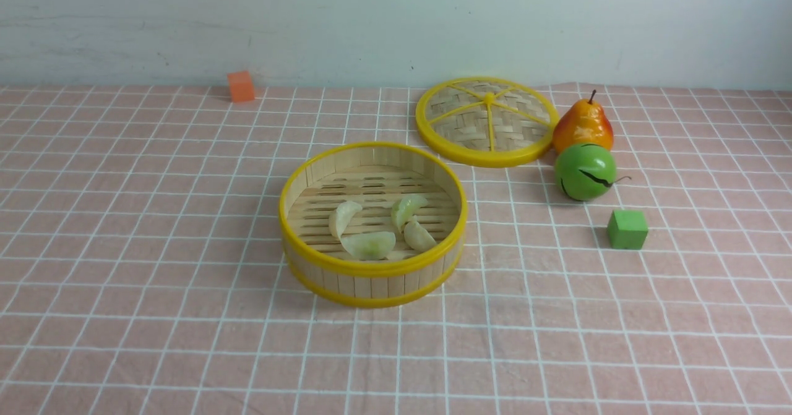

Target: Put the dumplings into the steamer on the table with the pink tablecloth.

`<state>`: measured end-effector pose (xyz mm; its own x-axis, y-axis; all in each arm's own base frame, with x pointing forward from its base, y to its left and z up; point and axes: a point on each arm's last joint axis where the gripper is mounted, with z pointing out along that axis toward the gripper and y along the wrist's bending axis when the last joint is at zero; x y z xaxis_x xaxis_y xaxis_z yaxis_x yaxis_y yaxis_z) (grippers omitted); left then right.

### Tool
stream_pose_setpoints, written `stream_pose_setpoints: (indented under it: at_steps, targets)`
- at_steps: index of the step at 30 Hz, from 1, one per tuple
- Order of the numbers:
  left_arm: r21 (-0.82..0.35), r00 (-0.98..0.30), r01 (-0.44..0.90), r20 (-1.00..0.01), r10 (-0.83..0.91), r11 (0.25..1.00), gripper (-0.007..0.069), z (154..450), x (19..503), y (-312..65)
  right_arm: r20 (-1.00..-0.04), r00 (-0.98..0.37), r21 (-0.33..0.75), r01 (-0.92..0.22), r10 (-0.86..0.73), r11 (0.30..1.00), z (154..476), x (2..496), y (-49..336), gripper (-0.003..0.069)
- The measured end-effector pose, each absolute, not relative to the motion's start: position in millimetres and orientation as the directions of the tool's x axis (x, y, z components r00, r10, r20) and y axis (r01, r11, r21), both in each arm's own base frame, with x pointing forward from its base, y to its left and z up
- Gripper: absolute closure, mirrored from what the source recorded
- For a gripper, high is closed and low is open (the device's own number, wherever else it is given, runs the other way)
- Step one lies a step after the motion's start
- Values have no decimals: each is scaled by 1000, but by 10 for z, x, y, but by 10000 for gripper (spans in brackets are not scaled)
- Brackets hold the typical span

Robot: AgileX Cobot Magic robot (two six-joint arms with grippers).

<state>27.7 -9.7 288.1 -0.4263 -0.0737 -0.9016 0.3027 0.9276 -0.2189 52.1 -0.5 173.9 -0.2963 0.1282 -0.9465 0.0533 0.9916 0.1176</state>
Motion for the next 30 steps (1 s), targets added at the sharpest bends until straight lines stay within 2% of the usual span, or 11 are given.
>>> stream_pose_setpoints:
  at_steps: [4,5,8,9,12,15,18,25,30]
  targets:
    - [-200,-329,319,-940,-90,926,504,2812,347,-116,-946,-296,118,53,129,992,1739,521,-4,659]
    - [-199,-256,320,-959,-118,926,536,2729,393,-132,-946,-296,118,53,129,992,1739,521,-4,659]
    - [-209,-161,297,-973,-167,932,589,2642,436,-136,-946,-296,118,53,129,992,1739,521,-4,657]
    - [-226,-105,269,-973,-205,936,630,2565,458,-129,-946,-296,119,53,129,991,1739,521,-4,656]
    - [-272,-33,181,-962,-270,945,639,2370,483,-89,-946,-296,120,53,130,991,1739,521,-4,652]
    - [-288,-66,69,-957,-283,955,639,2094,536,-46,-946,-296,120,53,130,991,1739,521,-4,648]
    - [-278,-120,11,-954,-274,961,639,1908,557,-25,-946,-297,120,53,130,991,1738,521,-4,648]
    - [-241,-277,-44,-929,-244,969,639,1724,532,-11,-946,-297,121,53,131,991,1738,521,-4,640]
    - [-240,-297,-50,-923,-244,970,639,1700,527,-10,-946,-297,121,53,131,991,1738,521,-4,633]
